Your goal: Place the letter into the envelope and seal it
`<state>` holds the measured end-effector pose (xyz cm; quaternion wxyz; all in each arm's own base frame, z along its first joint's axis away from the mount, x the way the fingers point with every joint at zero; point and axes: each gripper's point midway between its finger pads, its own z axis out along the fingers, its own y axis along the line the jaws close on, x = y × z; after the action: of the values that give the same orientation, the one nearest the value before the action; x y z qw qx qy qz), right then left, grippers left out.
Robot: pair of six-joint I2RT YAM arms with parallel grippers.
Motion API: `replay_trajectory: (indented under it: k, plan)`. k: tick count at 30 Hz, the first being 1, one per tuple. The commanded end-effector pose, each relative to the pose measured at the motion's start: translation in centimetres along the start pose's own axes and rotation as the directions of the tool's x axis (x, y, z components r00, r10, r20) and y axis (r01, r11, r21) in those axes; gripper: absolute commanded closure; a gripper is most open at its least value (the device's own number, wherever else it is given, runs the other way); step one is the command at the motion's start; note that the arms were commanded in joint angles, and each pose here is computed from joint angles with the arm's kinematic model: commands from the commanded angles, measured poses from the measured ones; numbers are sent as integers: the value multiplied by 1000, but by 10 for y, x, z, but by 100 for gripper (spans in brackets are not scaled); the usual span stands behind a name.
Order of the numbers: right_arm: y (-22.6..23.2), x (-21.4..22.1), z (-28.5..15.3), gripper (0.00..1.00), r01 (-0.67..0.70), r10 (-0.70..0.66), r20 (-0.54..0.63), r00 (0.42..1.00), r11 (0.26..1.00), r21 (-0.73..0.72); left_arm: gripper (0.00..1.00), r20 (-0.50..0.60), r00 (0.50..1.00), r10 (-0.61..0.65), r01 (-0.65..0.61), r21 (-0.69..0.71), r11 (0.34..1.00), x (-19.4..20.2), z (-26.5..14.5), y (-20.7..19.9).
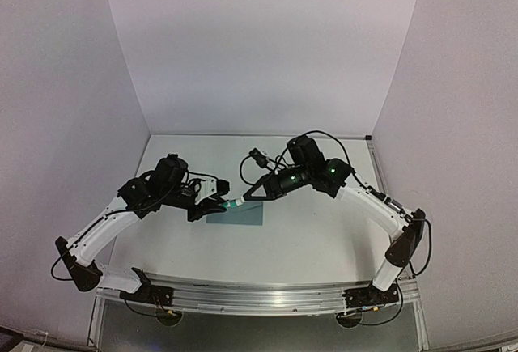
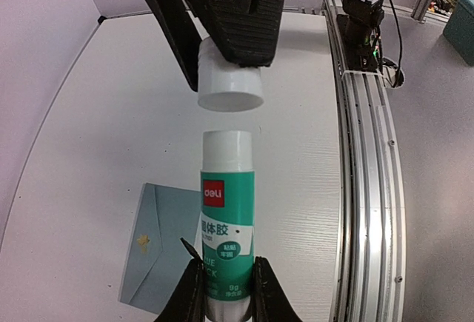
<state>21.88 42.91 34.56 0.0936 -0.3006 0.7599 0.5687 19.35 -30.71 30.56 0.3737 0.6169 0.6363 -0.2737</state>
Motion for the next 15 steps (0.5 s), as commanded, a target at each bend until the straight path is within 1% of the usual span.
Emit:
replay_trajectory:
  k: [1,8,15]
  plan:
    - [-4,7,3,100,1,-1,-26,1000,1000,5,100,59,998,38,-37,-12,999,-23,-11,1]
    - [-11,7,5,100,-7,8,-27,1000,1000,28,100,65,997,41,-40,-12,999,-26,-11,2]
    - [-9,7,9,100,-1,2,-38,999,1000,18,100,67,997,40,-40,-11,999,-26,-10,2]
